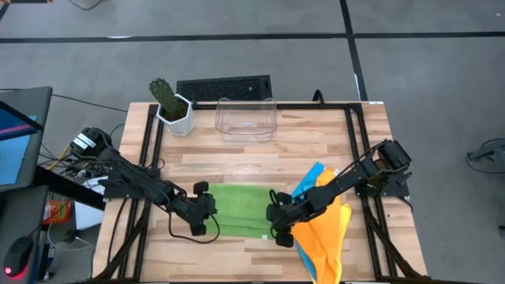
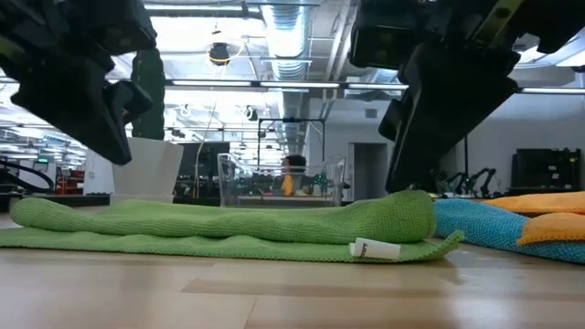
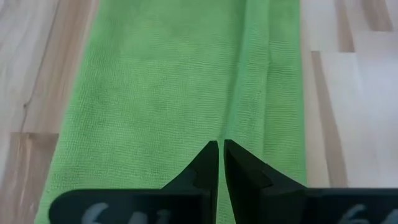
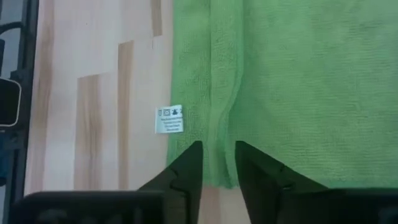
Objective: Fold microfiber towels
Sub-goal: Fold the green towel
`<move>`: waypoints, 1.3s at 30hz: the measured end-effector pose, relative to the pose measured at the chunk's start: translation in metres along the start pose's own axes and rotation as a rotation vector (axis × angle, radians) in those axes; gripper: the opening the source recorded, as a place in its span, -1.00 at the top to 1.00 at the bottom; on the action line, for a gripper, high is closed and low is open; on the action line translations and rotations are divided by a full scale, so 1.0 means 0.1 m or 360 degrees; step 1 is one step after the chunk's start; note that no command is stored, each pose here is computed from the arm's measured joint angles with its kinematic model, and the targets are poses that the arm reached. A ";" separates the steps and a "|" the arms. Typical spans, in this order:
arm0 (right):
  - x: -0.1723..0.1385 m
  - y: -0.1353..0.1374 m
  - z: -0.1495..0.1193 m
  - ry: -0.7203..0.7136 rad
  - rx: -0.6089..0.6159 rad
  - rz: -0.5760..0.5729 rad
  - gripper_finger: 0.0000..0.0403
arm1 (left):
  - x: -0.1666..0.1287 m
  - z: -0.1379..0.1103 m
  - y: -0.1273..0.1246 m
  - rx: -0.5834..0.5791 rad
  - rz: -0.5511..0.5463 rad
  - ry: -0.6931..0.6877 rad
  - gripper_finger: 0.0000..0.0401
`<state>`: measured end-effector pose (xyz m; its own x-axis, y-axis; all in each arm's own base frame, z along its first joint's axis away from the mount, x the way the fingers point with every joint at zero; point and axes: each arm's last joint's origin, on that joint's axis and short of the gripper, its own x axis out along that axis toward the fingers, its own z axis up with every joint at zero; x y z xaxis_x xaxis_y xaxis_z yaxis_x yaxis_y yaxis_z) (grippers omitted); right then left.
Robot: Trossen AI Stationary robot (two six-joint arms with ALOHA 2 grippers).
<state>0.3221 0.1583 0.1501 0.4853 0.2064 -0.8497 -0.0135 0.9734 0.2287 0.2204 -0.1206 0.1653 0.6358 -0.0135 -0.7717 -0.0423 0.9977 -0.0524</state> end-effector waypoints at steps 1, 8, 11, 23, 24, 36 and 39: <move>0.00 0.00 0.00 0.0002 0.0000 0.0003 0.33 | 0.01 -0.01 0.01 -0.0006 0.0002 0.0000 0.92; 0.00 0.05 -0.03 0.0011 0.0005 0.0019 0.23 | 0.07 -0.18 0.06 -0.0106 -0.0128 0.0126 0.92; 0.00 0.05 -0.03 0.0011 0.0014 0.0014 0.22 | 0.07 -0.19 0.06 -0.0141 -0.0141 0.0143 0.92; 0.00 -0.04 0.02 -0.0003 0.0058 -0.0014 0.31 | 0.05 -0.17 -0.06 -0.0165 -0.0644 0.0307 0.92; 0.01 -0.06 0.03 -0.0004 0.0064 -0.0018 0.32 | 0.04 -0.16 -0.07 -0.0166 -0.0690 0.0310 0.92; 0.01 -0.08 0.13 -0.0175 0.0088 -0.0055 0.32 | -0.08 0.06 -0.14 -0.0231 -0.0918 0.0189 0.92; 0.01 -0.10 0.16 -0.0207 0.0103 -0.0066 0.33 | -0.12 0.12 -0.08 -0.0211 -0.0828 0.0079 0.92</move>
<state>0.3362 0.1468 0.1546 0.5937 0.1474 -0.7911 0.0630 0.9715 0.2283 0.2221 -0.1281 0.1823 0.5617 -0.5102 -0.6513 0.1697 0.8415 -0.5129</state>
